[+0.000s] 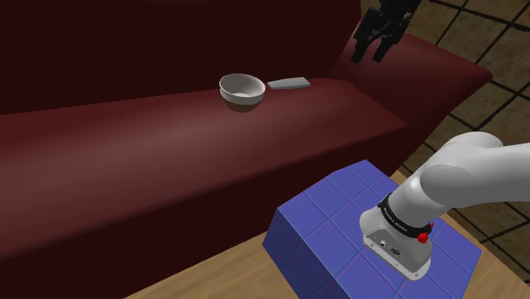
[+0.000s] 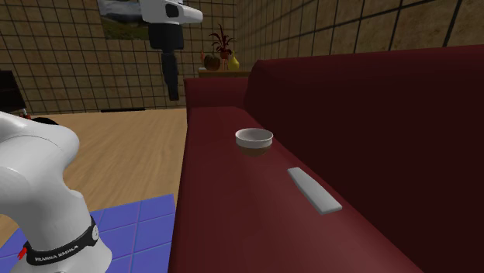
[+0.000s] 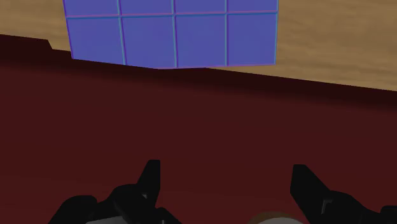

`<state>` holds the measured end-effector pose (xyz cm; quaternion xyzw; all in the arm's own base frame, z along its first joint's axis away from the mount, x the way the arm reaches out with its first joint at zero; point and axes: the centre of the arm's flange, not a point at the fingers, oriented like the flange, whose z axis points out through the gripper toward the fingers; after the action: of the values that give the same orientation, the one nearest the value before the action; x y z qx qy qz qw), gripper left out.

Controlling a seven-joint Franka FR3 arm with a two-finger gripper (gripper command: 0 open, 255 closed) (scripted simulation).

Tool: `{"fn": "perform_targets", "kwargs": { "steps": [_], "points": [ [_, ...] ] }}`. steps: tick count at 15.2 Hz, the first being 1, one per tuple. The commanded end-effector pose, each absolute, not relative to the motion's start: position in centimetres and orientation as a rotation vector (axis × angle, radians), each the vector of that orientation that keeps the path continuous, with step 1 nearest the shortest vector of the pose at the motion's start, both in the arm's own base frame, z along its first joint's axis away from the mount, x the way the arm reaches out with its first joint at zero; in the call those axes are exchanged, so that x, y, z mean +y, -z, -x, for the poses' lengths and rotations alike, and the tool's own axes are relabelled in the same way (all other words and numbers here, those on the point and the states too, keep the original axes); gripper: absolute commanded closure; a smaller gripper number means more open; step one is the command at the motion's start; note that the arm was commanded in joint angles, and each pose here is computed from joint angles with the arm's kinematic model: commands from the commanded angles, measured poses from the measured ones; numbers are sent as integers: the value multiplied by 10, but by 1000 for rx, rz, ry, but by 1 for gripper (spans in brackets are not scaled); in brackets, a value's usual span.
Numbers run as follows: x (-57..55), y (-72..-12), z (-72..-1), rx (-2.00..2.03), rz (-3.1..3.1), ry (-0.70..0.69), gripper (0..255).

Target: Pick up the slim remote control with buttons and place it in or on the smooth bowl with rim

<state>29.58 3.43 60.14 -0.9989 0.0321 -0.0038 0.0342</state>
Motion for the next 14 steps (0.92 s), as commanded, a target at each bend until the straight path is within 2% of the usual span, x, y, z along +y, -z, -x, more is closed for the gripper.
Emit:
{"fn": "perform_targets", "kwargs": {
  "steps": [1, 14],
  "points": [
    [34, -601, -296, 99, 3072, 12, 0],
    [-72, -511, -385, -731, 3027, 44, 0]
  ]
}}
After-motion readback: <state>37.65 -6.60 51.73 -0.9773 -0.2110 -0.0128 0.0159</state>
